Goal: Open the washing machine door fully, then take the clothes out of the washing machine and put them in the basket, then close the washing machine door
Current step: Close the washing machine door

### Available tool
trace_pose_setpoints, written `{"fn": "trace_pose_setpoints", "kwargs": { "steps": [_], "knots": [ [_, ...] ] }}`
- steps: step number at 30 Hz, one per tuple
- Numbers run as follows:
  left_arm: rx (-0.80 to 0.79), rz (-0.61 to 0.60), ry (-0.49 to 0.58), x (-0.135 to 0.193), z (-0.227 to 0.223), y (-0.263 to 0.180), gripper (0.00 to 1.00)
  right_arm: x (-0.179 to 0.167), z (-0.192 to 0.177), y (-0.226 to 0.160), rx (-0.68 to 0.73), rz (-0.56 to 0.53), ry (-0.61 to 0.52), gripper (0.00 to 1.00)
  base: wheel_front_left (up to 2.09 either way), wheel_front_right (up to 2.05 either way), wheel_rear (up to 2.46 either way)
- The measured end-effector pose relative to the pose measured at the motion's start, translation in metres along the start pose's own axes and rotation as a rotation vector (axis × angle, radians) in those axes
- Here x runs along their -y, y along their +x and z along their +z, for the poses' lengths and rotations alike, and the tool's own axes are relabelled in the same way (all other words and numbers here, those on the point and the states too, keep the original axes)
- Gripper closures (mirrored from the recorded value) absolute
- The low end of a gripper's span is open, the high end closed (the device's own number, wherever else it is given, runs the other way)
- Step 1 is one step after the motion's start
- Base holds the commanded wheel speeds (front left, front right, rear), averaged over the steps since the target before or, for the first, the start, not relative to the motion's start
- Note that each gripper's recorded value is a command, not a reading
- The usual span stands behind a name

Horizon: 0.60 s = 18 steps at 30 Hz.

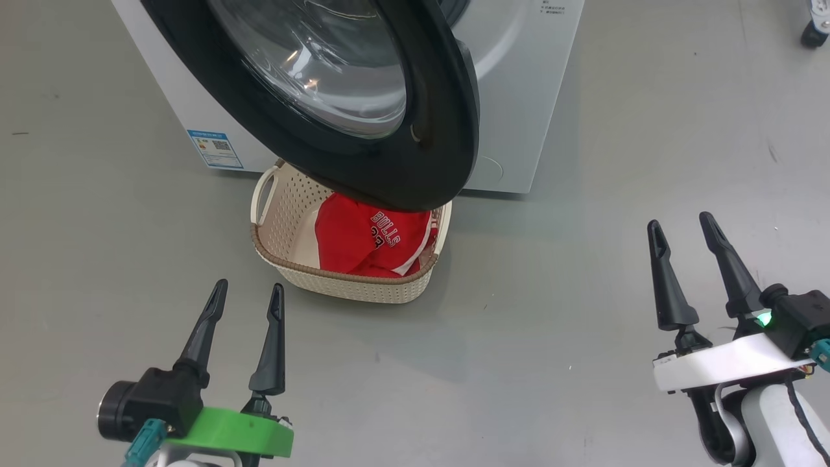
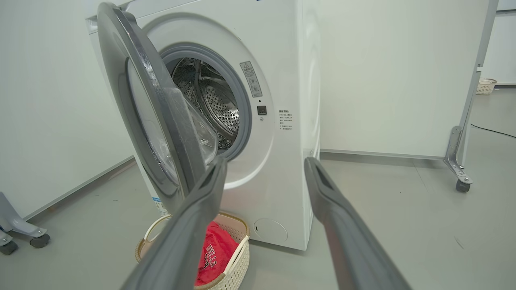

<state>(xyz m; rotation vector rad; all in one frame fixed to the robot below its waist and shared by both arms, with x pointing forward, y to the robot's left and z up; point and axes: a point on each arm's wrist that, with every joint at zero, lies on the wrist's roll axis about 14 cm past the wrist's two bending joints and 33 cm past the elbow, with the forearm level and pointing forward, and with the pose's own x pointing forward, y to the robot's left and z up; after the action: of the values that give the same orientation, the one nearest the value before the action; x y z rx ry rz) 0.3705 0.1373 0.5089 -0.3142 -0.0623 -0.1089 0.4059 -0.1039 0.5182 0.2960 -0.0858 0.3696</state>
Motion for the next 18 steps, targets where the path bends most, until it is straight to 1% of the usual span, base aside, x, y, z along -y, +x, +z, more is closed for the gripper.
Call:
{"fn": "trace_pose_setpoints", "kwargs": {
  "steps": [1,2,3,7,9,12,18],
  "knots": [
    [-0.001,0.0,0.0,0.0,0.0,0.0,0.0,0.001,0.001,0.0,0.002,-0.001,-0.003,0.16,0.0,0.0,0.0],
    [-0.002,-0.001,-0.001,0.0,-0.001,0.0,0.0,0.002,0.002,0.001,0.007,-0.004,-0.009,0.86,0.0,0.0,0.0],
    [-0.002,-0.004,-0.002,0.001,-0.001,0.0,0.0,0.003,0.003,0.002,0.01,-0.004,-0.014,1.0,0.0,0.0,0.0],
    [0.0,-0.006,0.002,0.002,-0.001,0.001,0.0,0.005,0.002,0.005,0.004,0.011,-0.038,1.0,0.0,0.0,0.0],
    [0.003,-0.004,-0.005,0.003,-0.001,0.002,0.0,0.001,0.002,0.009,0.006,0.033,-0.042,1.0,0.0,0.0,0.0],
    [-0.005,0.002,-0.012,0.002,-0.004,0.003,0.0,-0.015,0.002,0.019,0.008,0.108,-0.069,1.0,0.0,0.0,0.0],
    [-0.025,0.009,0.001,0.001,-0.011,0.005,0.0,-0.058,-0.002,0.038,0.01,0.308,-0.11,1.0,0.0,0.0,0.0]
  ]
}}
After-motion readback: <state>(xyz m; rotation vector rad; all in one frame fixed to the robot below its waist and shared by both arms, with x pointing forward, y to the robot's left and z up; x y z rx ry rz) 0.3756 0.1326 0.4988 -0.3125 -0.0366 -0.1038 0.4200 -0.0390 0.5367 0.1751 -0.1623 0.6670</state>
